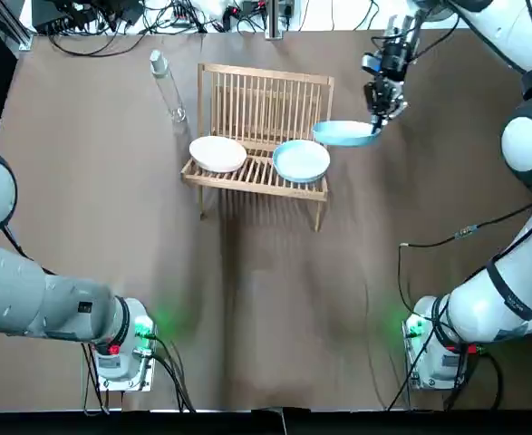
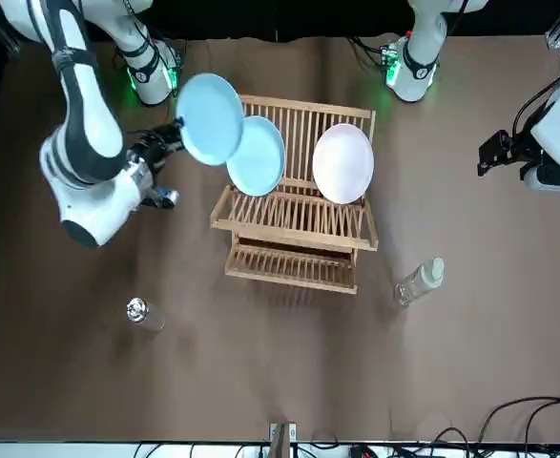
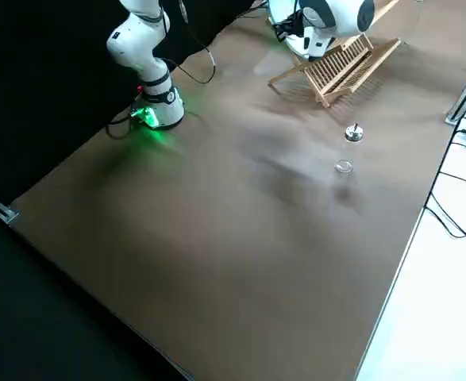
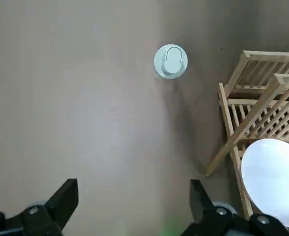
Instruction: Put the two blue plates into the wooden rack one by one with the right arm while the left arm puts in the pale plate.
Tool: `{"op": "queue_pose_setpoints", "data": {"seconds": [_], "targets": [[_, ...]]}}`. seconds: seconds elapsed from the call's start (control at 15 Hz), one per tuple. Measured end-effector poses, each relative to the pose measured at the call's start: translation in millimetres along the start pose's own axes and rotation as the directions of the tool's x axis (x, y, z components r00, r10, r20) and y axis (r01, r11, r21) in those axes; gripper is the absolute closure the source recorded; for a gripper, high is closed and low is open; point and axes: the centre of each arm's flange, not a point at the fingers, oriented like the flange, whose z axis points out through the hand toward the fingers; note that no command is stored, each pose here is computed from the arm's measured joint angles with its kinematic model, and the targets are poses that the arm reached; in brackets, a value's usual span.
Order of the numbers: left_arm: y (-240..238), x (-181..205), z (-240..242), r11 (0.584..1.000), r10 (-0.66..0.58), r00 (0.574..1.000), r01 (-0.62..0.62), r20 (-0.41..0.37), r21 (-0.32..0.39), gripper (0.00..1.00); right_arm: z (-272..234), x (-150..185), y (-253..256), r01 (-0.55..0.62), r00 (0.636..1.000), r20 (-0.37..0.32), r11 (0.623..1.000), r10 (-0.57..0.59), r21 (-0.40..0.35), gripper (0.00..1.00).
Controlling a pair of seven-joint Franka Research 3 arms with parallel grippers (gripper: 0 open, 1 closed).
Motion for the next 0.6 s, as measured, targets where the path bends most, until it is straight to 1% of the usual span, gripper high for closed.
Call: {"op": "queue_pose_setpoints", "data": {"seconds": [0.13, 0.27, 0.4, 0.6], "targets": [[0, 0, 0, 1.0, 0.0, 1.0, 0.0, 0.0, 0.0, 0.0, 10, 18, -14, -0.023, 0.999, -0.037, 0.999, 0.024, 0.027, 0.97], [0, 0, 0, 1.0, 0.001, 1.0, -0.001, 0.0, 0.0, 0.0, 21, 36, -20, -0.048, 0.998, -0.048, 0.998, 0.049, 0.032, 0.97], [0, 0, 0, 1.0, 0.0, 1.0, 0.0, 0.0, 0.0, 0.0, 31, 48, -25, -0.061, 0.998, -0.025, 0.997, 0.063, 0.045, 0.97], [0, 0, 0, 1.0, 0.0, 1.0, 0.0, 0.0, 0.0, 0.0, 39, 56, -29, -0.065, 0.998, 0.0, 0.996, 0.065, 0.058, 0.96]]}}
